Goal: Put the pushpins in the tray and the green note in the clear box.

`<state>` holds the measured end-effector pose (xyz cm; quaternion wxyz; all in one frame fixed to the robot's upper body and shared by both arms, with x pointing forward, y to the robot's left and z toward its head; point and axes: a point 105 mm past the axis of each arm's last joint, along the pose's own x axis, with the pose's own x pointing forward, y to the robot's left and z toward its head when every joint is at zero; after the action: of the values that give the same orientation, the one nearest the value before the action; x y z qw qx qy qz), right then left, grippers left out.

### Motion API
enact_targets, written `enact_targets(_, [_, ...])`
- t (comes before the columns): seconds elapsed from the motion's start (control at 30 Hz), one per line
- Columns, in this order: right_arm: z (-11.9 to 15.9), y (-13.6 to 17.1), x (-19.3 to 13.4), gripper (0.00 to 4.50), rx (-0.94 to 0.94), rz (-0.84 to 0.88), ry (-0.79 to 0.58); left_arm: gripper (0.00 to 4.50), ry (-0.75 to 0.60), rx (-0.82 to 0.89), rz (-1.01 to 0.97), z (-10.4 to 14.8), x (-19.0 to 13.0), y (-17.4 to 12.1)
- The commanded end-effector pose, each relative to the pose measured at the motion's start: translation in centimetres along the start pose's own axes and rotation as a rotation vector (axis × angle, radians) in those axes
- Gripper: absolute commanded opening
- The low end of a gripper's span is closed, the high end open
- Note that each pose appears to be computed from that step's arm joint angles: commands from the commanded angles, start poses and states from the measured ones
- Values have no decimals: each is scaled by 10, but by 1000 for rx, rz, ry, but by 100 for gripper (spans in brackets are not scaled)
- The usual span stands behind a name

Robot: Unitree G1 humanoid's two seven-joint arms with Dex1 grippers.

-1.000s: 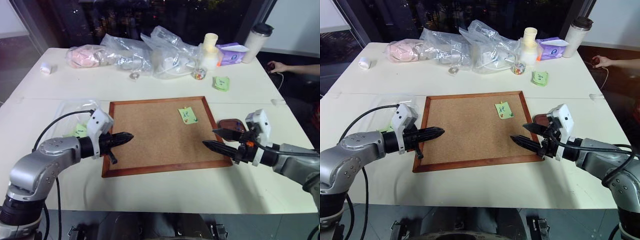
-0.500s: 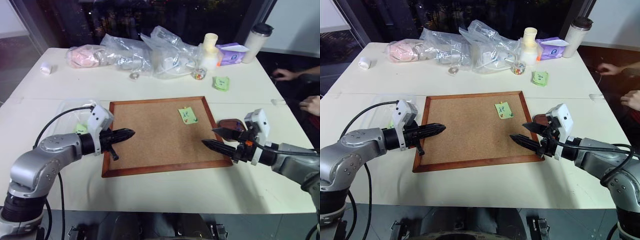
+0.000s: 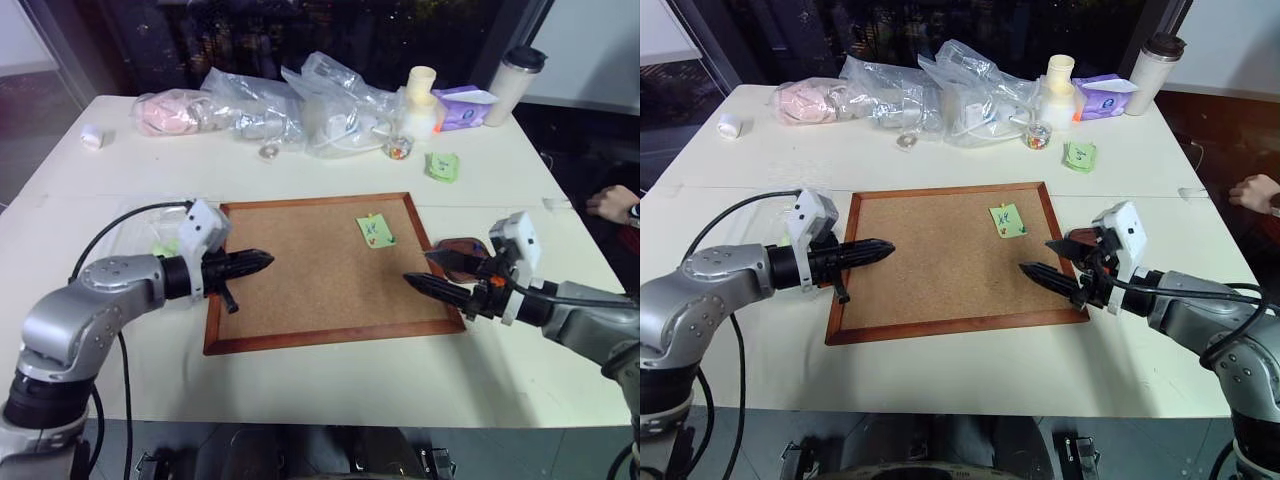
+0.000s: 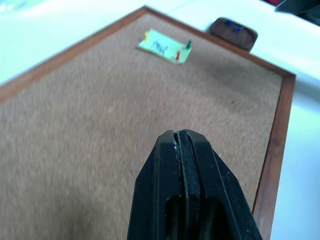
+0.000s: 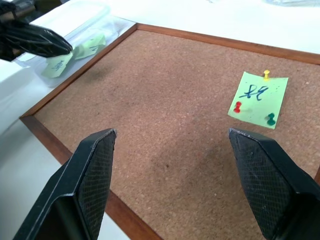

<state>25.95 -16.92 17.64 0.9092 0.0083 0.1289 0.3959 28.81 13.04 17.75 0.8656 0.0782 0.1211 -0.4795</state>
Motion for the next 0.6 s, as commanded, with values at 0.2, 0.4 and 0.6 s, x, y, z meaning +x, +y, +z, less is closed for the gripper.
enact_targets(0.2, [13, -34, 33, 369, -85, -107, -65, 5, 80, 146, -25, -8, 39, 19])
enact_targets(0.4, [14, -80, 78, 369, -99, -192, -89, 5, 190, 125, -85, -43, 61, 22])
enact_targets(0.6, [22, -100, 107, 369, -157, -208, -86, 5, 302, 129, -46, -71, 62, 30])
